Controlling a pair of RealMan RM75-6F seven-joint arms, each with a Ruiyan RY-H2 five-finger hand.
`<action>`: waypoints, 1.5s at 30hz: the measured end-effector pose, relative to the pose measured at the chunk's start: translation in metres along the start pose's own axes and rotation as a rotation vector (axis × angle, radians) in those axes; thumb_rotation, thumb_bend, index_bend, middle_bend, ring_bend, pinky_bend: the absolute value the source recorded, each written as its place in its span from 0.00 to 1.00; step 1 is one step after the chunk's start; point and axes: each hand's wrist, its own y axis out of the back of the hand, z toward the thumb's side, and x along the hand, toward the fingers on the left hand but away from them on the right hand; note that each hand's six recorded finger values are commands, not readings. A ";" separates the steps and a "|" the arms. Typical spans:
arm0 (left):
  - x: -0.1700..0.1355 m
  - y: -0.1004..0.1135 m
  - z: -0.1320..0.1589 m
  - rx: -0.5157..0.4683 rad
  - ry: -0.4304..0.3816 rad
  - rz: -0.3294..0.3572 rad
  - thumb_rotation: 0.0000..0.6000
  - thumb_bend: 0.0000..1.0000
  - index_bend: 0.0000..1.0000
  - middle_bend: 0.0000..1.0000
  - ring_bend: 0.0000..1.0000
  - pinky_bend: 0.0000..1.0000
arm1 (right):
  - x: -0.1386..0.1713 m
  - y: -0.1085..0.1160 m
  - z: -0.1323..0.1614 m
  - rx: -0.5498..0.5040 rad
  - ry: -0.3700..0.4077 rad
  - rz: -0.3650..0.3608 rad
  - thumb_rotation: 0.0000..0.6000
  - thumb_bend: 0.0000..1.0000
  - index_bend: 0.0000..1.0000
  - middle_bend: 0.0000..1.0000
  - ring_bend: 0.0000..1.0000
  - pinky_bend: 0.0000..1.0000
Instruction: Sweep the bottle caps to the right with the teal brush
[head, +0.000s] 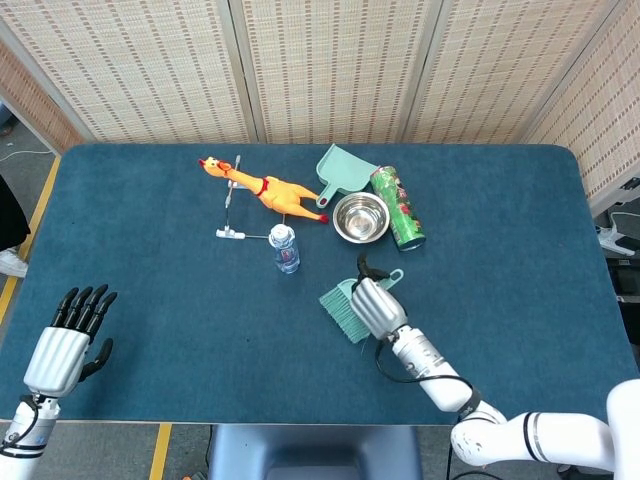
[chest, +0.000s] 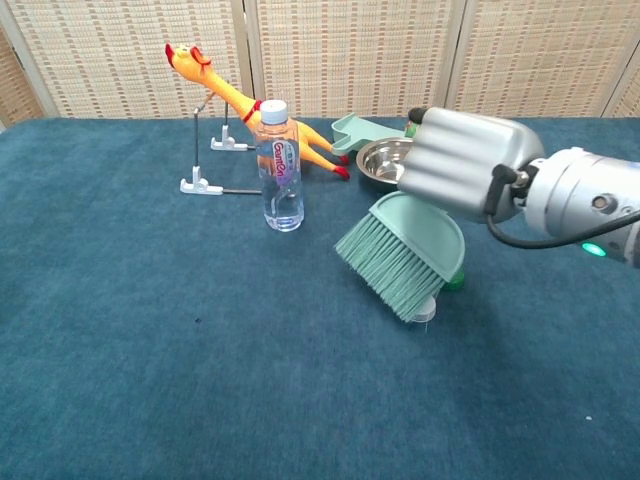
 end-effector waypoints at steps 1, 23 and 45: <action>0.000 0.000 0.000 0.000 0.000 0.001 1.00 0.46 0.00 0.00 0.00 0.05 | -0.001 0.004 0.003 0.014 0.013 0.002 1.00 0.33 0.96 0.77 0.52 0.18; 0.002 0.000 0.001 0.002 0.000 -0.008 1.00 0.46 0.00 0.00 0.00 0.05 | -0.009 -0.002 0.020 0.251 0.032 0.101 1.00 0.33 0.96 0.77 0.52 0.18; 0.004 -0.006 0.001 0.015 0.004 -0.027 1.00 0.46 0.00 0.00 0.00 0.05 | -0.003 -0.068 0.001 0.356 0.005 0.277 1.00 0.33 0.96 0.78 0.52 0.18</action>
